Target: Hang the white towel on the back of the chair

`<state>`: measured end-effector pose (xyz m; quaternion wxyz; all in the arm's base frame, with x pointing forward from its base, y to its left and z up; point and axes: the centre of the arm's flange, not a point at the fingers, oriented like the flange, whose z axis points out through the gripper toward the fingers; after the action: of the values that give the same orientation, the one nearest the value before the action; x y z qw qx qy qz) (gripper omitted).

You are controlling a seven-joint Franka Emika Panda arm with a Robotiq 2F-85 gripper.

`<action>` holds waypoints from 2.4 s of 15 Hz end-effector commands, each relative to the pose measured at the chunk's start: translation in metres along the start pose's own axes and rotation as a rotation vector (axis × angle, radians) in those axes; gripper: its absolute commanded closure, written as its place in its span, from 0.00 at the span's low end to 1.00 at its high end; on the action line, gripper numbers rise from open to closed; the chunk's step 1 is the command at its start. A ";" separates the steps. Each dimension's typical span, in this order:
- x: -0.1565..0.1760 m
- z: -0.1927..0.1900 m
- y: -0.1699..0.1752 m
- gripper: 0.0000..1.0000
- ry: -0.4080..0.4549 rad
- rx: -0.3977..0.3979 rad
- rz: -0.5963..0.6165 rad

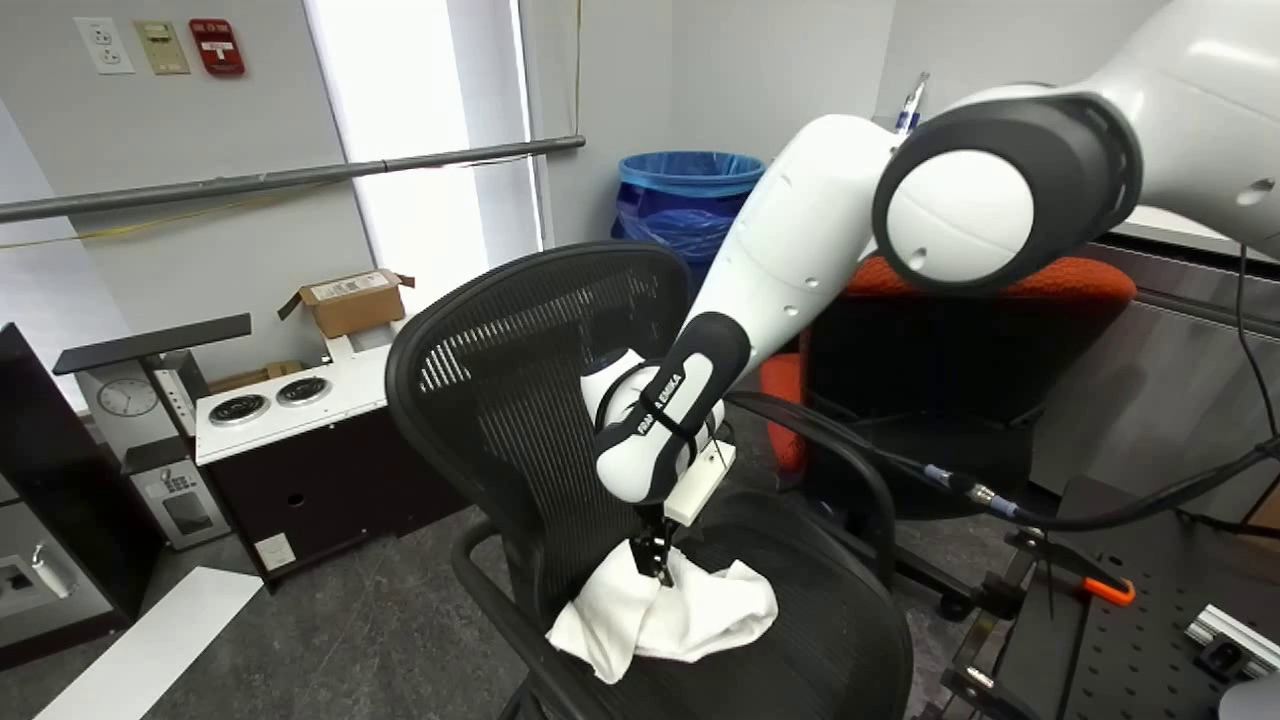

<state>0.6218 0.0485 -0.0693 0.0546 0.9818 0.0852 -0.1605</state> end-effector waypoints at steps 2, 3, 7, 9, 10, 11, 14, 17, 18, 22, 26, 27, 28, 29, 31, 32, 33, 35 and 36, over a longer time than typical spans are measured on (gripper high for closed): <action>0.063 0.044 -0.020 0.00 -0.075 -0.042 -0.007; 0.065 0.049 -0.023 0.00 -0.092 -0.047 -0.011; 0.067 0.067 -0.025 0.26 -0.165 -0.067 -0.019; 0.065 0.065 -0.020 0.42 -0.175 -0.067 -0.017; 0.063 0.061 -0.017 0.51 -0.170 -0.066 -0.014; 0.061 0.057 -0.014 0.58 -0.167 -0.064 -0.013; 0.062 0.043 -0.007 0.80 -0.141 -0.055 -0.009; 0.063 0.034 -0.002 1.00 -0.129 -0.038 -0.006; 0.063 0.030 -0.002 1.00 -0.122 -0.036 -0.004; 0.068 -0.003 -0.004 0.99 -0.041 -0.040 -0.001; 0.070 -0.056 0.001 0.99 0.039 -0.051 0.014; 0.071 -0.070 0.003 0.99 0.045 -0.049 0.021; 0.072 -0.085 0.004 0.99 0.050 -0.048 0.027; 0.071 -0.100 0.006 0.99 0.060 -0.053 0.029; 0.068 -0.132 0.008 0.99 0.092 -0.060 0.042; 0.066 -0.148 0.009 0.99 0.119 -0.066 0.049; 0.065 -0.166 0.011 0.99 0.147 -0.073 0.061; 0.064 -0.204 0.015 0.99 0.203 -0.082 0.080; 0.062 -0.227 0.016 0.99 0.231 -0.086 0.089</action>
<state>0.7369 0.0716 0.0571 0.0808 0.9905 0.0574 -0.0955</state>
